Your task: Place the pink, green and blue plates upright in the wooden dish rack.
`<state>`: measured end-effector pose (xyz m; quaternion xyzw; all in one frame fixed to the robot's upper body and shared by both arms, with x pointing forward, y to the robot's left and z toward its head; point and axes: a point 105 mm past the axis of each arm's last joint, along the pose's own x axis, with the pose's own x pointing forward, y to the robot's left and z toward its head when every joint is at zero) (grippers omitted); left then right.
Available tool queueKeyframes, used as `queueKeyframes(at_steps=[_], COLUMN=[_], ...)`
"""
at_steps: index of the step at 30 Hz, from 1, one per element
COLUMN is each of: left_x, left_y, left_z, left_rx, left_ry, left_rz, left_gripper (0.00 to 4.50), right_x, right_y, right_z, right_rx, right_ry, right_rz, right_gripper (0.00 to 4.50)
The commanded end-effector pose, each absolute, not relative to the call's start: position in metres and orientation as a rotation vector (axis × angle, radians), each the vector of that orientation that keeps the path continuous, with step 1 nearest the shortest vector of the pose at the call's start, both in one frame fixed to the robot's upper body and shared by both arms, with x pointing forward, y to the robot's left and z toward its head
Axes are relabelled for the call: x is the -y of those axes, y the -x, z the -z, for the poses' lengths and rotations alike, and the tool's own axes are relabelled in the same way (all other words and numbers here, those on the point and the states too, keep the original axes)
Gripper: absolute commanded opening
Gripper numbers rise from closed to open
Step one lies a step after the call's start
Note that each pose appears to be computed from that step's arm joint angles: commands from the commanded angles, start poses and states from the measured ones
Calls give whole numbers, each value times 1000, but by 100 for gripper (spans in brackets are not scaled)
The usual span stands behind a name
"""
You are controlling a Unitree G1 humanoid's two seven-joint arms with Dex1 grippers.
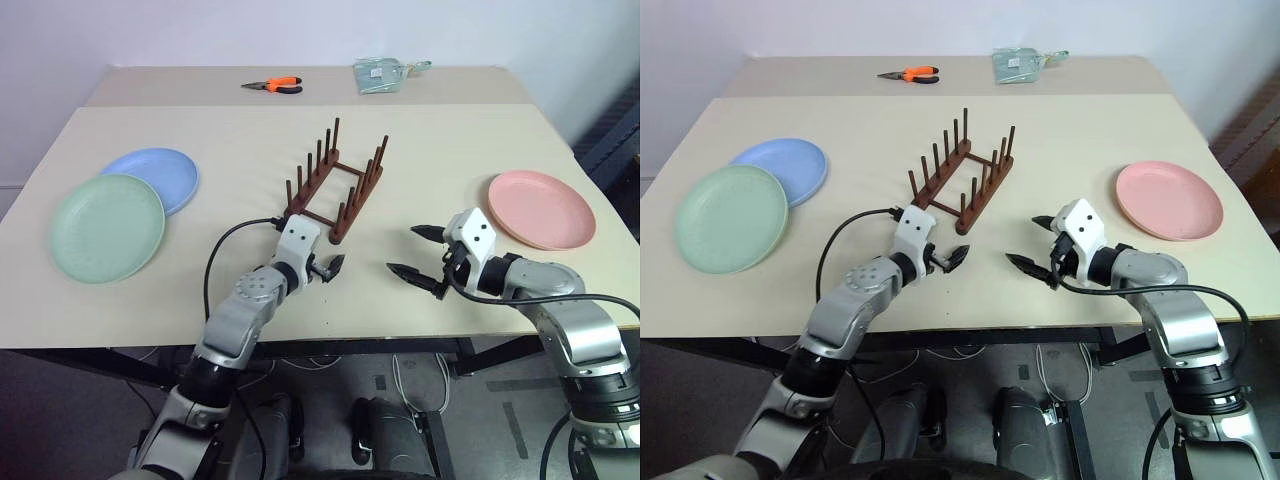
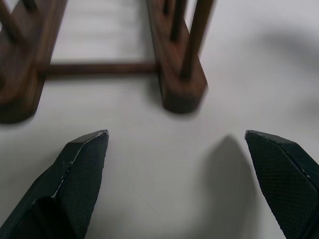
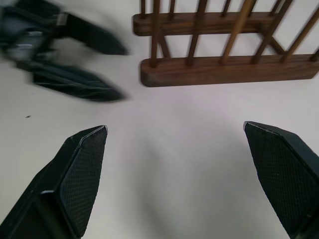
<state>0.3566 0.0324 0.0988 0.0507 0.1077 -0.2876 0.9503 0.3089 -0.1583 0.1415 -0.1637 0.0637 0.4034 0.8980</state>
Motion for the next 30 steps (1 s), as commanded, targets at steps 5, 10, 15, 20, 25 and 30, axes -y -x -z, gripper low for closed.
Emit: queueKeyframes(at_steps=[5, 10, 15, 20, 25, 30], left_x=[-8, -6, -12, -41, -77, -103], left_y=[-373, -368, -334, -338, -365, -347], left_z=[-95, -103, -111, -105, -101, -100], left_rx=[-210, -142, -40, -106, -150, -190], left_ry=[-63, -142, -336, -396, -439, -431], left_rz=[591, 693, 1075, 1188, 1025, 991], left_gripper=[337, 86, 77, 77, 311, 450], right_x=[165, 172, 195, 208, 216, 230], right_y=[-307, -308, -310, -311, -309, -301], right_z=[-154, -154, -157, -157, -157, -153], right_rx=[-77, -68, -65, -64, -68, -124], right_ry=[397, 407, 431, 452, 453, 438], right_rz=[-768, -733, -657, -614, -578, -561], right_gripper=[450, 450, 450, 450, 450, 318])
